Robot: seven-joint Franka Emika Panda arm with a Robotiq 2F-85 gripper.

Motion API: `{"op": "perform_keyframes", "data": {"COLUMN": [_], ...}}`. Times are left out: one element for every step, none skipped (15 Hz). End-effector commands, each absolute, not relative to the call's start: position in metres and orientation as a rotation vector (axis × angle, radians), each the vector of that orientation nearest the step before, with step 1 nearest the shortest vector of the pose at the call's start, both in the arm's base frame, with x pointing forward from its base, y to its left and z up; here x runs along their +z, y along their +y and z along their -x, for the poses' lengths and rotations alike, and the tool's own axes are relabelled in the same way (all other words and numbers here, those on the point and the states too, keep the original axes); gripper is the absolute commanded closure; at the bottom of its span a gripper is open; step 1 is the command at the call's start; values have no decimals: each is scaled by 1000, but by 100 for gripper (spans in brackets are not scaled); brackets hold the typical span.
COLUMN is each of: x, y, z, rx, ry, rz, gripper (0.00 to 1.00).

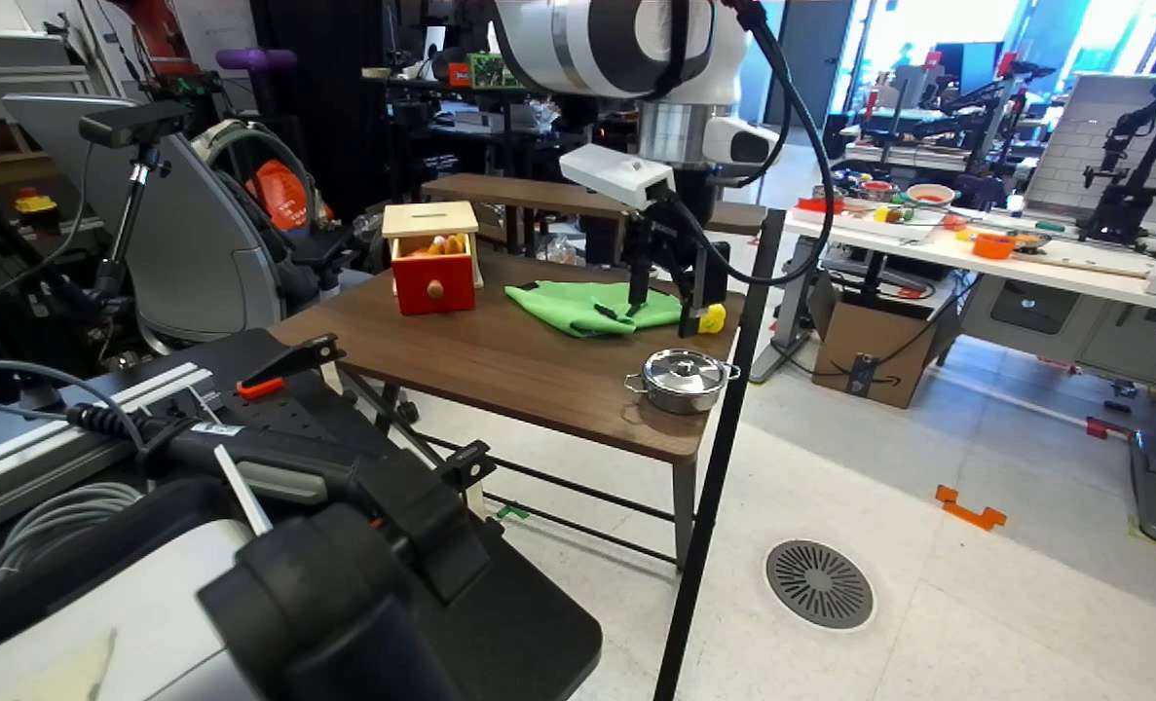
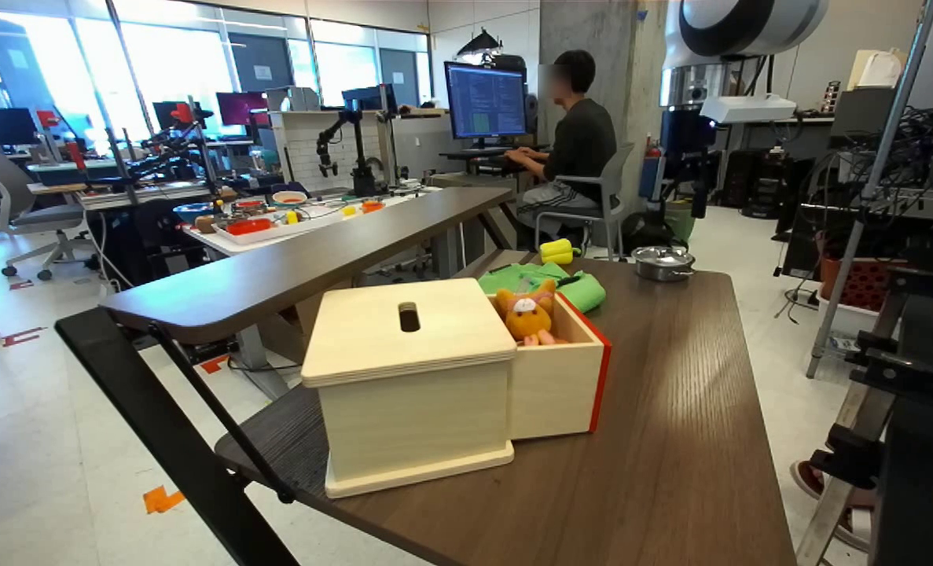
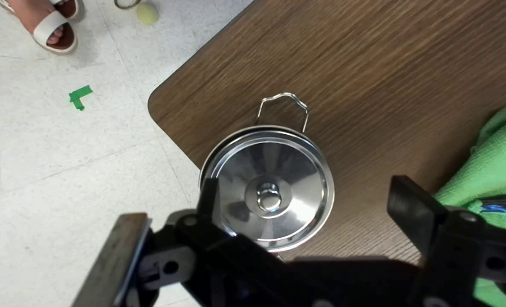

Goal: Remove the lid from the pot and put it on the table

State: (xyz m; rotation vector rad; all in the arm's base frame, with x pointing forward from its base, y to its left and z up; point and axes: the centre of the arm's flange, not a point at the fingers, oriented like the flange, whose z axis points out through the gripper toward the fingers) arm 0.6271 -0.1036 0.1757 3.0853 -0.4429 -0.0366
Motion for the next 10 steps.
{"op": "perform_keyframes", "data": {"x": [163, 160, 157, 154, 151, 149, 147, 146, 144, 142], "y": [-109, -111, -113, -115, -116, -118, -119, -121, -122, -124], "z": [-628, -627, -626, -626, -625, -625, -624, -624, -624, -624], "rx": [-15, -21, -27, -34, -43, -48, -52, -55, -58, -61], "ry": [-484, -494, -502, -511, -522, -528, -536, -544, -551, -558], "rz": [-3074, -3073, -3069, -3067, -3065, -3062, -3060, -3058, -3055, -3053], "gripper": [0, 0, 0, 0, 0, 0, 0, 0, 0, 0]}}
